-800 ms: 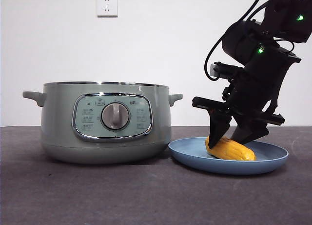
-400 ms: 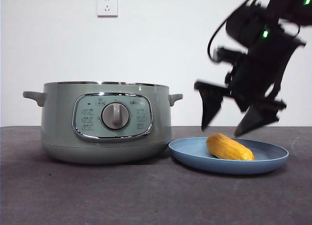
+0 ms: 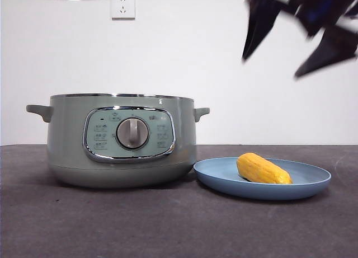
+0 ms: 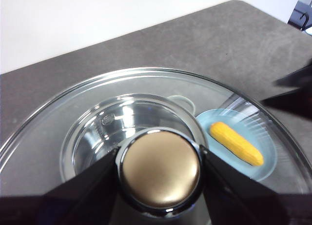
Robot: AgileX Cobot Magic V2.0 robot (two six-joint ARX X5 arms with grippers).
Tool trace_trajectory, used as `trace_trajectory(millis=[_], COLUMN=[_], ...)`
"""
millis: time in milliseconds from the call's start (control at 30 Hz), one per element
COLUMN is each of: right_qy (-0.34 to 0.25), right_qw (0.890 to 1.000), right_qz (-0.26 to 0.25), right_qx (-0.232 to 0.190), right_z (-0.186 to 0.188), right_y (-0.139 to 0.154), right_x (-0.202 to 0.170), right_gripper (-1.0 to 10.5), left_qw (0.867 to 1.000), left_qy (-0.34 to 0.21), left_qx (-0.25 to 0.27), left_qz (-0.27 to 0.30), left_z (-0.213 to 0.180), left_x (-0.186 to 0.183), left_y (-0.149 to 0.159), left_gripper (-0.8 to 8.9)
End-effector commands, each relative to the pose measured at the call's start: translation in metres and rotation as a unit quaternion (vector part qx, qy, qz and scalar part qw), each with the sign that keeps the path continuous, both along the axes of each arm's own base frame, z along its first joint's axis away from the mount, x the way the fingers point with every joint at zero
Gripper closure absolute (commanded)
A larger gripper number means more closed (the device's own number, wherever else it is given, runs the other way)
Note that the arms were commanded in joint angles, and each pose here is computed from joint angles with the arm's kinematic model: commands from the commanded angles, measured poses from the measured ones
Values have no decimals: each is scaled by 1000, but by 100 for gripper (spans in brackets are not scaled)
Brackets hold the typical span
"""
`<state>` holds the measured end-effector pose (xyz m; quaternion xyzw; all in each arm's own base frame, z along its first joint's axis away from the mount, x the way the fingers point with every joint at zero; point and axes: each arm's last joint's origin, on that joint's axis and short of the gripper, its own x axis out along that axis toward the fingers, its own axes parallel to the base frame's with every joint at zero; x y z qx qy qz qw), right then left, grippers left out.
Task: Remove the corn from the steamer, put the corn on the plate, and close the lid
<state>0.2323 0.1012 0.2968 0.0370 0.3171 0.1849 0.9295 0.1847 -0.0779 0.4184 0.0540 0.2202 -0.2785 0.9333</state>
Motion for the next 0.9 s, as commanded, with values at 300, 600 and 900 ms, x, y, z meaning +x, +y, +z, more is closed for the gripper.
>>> trace_trajectory(millis=[300,600,900], right_qy=[-111,-140,-140], right_qw=[993,989,989], right_qz=[4,-8,-7], right_qx=[37,37,37], right_z=[56,66,66], right_y=[-34,-48,-49], right_x=[-79,-109,-111], right_gripper=[317,317,317], left_qw=[1000,999,998], left_qy=[-9,3,19], left_qx=[9,26,42], left_qz=[-23,-28,-33], left_z=[-33,-70,-94], left_x=[81,126,146], left_y=[-35,-53,-61], left_gripper=[821,821,821])
